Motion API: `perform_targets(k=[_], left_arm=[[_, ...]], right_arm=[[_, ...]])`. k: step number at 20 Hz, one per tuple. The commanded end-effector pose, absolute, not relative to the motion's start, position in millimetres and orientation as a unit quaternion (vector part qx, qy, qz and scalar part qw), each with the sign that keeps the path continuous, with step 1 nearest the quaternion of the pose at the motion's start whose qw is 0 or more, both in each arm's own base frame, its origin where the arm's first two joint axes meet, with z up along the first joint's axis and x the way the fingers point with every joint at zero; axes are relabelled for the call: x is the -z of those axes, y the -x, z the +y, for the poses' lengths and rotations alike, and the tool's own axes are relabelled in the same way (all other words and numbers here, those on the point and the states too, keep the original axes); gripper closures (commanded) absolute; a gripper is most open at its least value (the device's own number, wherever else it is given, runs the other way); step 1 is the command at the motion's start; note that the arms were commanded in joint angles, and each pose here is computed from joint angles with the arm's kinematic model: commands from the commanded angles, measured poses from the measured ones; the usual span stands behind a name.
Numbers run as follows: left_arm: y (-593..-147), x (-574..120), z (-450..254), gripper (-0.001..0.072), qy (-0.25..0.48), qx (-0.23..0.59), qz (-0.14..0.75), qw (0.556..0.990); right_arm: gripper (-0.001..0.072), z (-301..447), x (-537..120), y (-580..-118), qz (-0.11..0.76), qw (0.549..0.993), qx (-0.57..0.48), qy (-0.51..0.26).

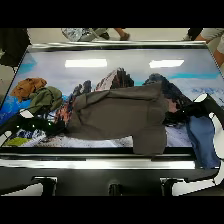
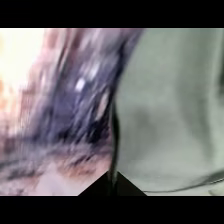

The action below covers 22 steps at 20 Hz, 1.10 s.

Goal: Fold the shirts.

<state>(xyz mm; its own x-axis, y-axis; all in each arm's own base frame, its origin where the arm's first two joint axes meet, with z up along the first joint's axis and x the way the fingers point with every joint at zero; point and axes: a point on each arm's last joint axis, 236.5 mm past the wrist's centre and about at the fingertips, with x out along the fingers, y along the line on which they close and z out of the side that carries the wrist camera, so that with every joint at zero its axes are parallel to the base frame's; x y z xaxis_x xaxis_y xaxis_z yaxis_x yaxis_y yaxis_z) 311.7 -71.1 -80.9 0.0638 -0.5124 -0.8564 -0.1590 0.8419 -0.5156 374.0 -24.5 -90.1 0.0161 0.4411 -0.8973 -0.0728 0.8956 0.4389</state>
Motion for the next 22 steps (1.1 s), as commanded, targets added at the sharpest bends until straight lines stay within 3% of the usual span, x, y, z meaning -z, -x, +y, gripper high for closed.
perform_targets(k=[1,3,5,6,8,10,12,14,18,22], left_arm=[[-373.4,-3.6,-58.8,0.0678,0.22,0.147,0.574,0.775],[-424.7,-144.6,-41.9,0.0678,0.182,0.142,0.408,0.883],[-424.4,-331.4,-28.8,0.0676,0.14,0.129,0.184,0.964],[-394.7,-423.7,-26.2,0.0676,0.114,0.124,0.068,0.983],[-306.1,-555.8,-29.6,0.0676,0.064,0.108,-0.117,0.985],[-228.4,-609.0,-43.5,0.0676,0.045,0.112,-0.205,0.971],[-183.0,-612.3,-56.6,0.0676,0.048,0.124,-0.217,0.967],[-166.4,-602.9,-63.6,0.0676,0.049,0.13,-0.206,0.969],[-178.6,-582.6,-45.6,0.0676,0.042,0.087,-0.164,0.982],[-213.8,-539.3,-37.9,0.0676,0.04,0.076,-0.078,0.993]], right_arm=[[0.0669,-26.7,10.3,-404.5,0.616,0.75,-0.229,-0.075],[0.0669,-42.7,-107.6,-448.4,0.482,0.848,-0.217,0.044],[0.0668,-54.8,-279.5,-466.5,0.278,0.939,-0.136,0.147],[0.0668,-55.0,-376.2,-446.5,0.163,0.964,-0.085,0.193],[0.0668,-42.0,-521.0,-361.0,-0.018,0.966,0.002,0.259],[0.0669,-25.0,-581.4,-279.3,-0.109,0.95,0.05,0.288],[0.0668,-3.9,-588.9,-227.0,-0.123,0.945,0.049,0.3],[0.0668,8.6,-580.0,-199.3,-0.107,0.945,0.04,0.306],[0.0668,10.1,-580.1,-178.4,-0.108,0.945,0.052,0.304],[0.0668,3.1,-544.1,-205.3,-0.031,0.956,0.026,0.292]])
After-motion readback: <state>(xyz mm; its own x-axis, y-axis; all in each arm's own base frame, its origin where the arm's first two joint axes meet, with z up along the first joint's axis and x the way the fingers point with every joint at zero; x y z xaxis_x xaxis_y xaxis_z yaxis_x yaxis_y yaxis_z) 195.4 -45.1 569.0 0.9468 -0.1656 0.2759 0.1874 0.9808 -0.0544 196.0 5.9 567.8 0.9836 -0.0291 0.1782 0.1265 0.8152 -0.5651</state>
